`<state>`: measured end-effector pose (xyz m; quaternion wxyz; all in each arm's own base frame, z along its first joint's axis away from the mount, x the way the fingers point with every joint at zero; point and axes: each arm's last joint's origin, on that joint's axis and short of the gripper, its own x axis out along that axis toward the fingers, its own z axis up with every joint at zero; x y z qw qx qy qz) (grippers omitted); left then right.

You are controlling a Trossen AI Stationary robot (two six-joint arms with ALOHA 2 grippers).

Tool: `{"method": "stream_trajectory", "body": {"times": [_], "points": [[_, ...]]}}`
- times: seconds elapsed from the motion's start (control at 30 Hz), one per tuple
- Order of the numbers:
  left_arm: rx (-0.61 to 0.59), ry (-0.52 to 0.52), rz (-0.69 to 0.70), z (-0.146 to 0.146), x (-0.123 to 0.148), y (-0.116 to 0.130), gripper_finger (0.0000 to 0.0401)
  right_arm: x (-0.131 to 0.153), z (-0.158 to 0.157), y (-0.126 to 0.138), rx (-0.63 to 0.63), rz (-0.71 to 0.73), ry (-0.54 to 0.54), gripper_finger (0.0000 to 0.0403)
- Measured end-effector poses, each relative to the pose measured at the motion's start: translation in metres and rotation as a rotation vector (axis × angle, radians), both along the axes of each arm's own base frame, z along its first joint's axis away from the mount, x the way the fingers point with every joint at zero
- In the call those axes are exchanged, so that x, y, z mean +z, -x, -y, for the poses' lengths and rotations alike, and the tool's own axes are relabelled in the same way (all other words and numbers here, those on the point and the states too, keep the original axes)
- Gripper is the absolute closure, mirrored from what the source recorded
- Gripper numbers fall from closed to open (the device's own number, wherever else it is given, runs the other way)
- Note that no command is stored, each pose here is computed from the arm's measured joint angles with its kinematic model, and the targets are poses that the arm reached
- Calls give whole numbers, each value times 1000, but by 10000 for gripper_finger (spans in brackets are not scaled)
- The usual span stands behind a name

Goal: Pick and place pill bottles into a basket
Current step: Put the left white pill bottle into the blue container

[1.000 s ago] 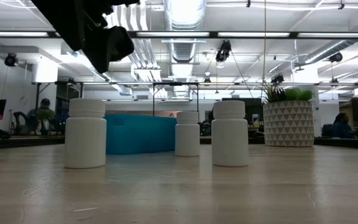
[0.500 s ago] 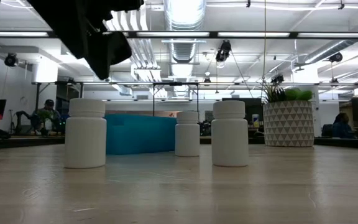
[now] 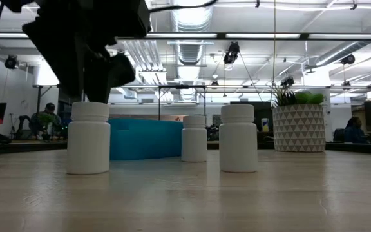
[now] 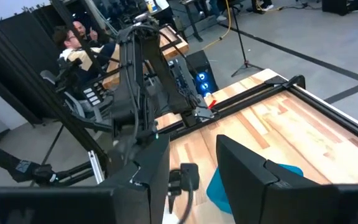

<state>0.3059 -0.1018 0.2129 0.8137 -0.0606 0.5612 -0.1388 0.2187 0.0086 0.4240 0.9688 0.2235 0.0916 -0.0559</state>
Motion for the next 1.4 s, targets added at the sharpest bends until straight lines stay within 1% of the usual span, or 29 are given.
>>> {"method": "stream_trajectory", "body": {"times": [0.2,0.37,0.5,0.6,0.7,0.9,1.07,1.27,1.4], "points": [[-14,18,-26,4,-9,-4,211,0,0,0,-1,3,0,280],[16,41,-33,4,-8,-4,211,0,0,0,-1,3,1,280],[26,112,-22,6,-7,-7,218,0,0,0,0,4,3,282],[25,121,-30,6,-8,-8,238,0,0,0,0,4,3,281],[29,133,-38,6,-9,-7,266,1,0,0,0,7,2,279],[48,187,-37,6,-14,-7,315,1,0,0,0,8,2,281],[58,179,-37,6,-14,-7,345,1,0,0,0,16,2,280],[64,166,-28,6,-11,-9,392,1,0,-1,0,16,2,278],[63,153,-16,8,-9,-8,400,1,0,-1,0,16,2,278]]}}
